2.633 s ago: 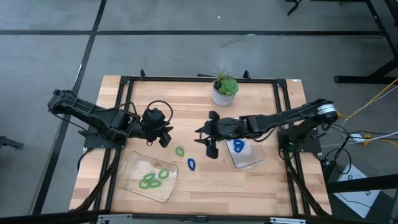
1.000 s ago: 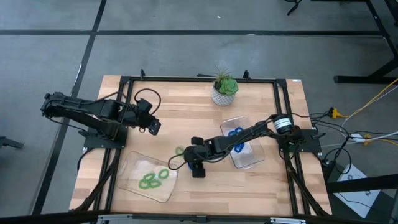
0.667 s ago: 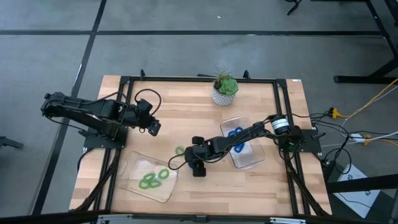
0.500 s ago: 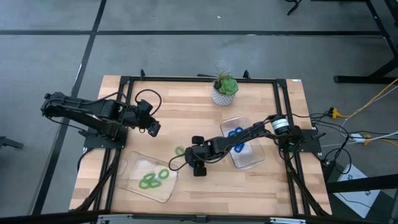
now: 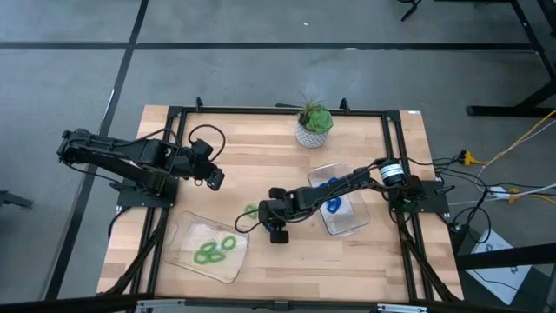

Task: Sort spring keychains
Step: Put the blue spring keychain into the right transparent bin

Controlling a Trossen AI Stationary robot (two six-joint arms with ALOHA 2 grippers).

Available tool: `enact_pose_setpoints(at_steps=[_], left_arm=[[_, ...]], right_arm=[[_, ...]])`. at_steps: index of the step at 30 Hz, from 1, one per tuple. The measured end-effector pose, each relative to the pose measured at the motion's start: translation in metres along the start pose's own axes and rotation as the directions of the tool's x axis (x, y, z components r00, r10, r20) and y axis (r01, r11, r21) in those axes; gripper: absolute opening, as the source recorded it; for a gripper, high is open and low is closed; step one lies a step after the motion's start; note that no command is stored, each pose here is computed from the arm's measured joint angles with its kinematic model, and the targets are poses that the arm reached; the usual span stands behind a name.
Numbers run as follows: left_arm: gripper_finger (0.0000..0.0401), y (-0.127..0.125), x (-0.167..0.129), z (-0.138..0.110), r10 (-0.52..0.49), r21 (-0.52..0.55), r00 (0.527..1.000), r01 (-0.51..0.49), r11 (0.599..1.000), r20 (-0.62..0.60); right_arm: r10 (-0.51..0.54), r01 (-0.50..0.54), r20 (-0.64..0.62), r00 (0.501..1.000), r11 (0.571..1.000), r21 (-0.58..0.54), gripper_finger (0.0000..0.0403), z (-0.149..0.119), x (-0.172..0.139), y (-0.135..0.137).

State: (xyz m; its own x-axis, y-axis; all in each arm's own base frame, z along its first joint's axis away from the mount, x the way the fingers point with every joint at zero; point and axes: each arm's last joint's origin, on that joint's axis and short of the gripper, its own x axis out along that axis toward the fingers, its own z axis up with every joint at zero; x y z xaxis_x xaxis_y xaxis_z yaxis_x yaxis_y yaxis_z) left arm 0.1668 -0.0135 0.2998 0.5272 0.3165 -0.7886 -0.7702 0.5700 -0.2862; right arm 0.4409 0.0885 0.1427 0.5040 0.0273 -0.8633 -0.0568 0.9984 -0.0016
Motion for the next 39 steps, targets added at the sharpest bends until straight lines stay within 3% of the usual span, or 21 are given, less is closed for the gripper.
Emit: enact_pose_setpoints(at_steps=[17,28,39], left_arm=[[0.0123,0.0,0.0,0.001,0.016,-0.001,0.999,-0.016,1.0,0.028],[0.0123,0.001,0.0,0.001,0.025,-0.005,0.999,-0.025,1.0,0.047],[0.0123,0.001,0.0,0.001,0.025,-0.004,0.999,-0.025,1.0,0.047]], right_arm=[[0.122,-0.118,-0.026,0.992,0.987,0.106,0.0015,0.004,-0.013,-0.026],[0.137,-0.147,0.083,0.987,0.981,0.128,0.0013,0.021,-0.066,-0.04],[0.14,-0.181,0.28,0.95,0.975,0.127,0.0013,0.037,-0.143,-0.043]])
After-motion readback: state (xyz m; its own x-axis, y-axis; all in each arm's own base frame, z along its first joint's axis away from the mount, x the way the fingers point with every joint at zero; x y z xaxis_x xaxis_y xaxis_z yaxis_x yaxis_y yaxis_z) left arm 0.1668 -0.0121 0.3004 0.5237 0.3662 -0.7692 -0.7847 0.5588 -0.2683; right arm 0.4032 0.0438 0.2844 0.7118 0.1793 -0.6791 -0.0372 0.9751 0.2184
